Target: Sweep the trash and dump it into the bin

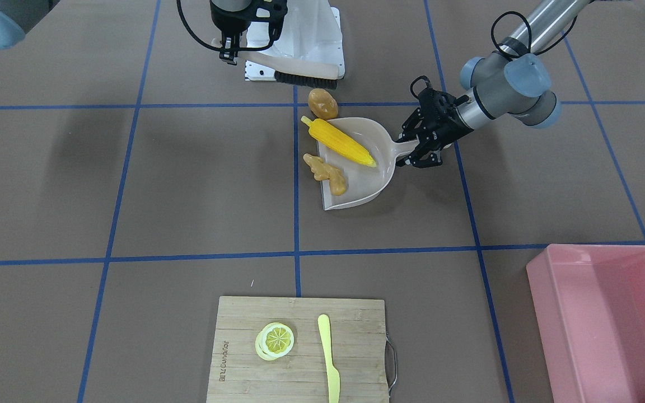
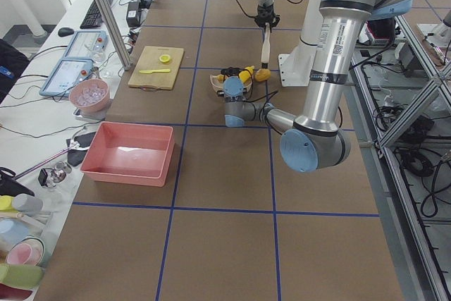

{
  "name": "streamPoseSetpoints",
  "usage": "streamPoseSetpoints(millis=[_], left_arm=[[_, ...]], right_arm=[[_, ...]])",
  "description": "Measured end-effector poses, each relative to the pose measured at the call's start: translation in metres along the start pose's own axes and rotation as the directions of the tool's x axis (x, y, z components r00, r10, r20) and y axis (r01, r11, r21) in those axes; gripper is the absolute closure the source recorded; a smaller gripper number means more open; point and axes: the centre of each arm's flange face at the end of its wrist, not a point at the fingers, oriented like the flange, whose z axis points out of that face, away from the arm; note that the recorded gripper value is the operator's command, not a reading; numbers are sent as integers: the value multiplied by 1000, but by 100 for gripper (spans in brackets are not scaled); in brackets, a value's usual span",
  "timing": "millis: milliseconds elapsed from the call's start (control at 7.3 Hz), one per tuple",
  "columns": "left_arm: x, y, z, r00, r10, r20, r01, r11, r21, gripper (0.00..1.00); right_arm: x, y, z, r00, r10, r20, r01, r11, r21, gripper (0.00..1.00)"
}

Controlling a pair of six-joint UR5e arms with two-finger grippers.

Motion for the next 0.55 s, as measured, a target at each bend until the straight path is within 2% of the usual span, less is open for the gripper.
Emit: streamPoseSetpoints(millis=[274,548], left_arm=[[0,1,-1,1000,1,0,-1,1000,-1,69],[3,9,-6,1000,19,-1,-19,1000,-11,69]], right_arm=[[9,-11,10,998,-66,6,67,998,-7,100],[20,-14,14,996,-88,15,88,996,-5,100]])
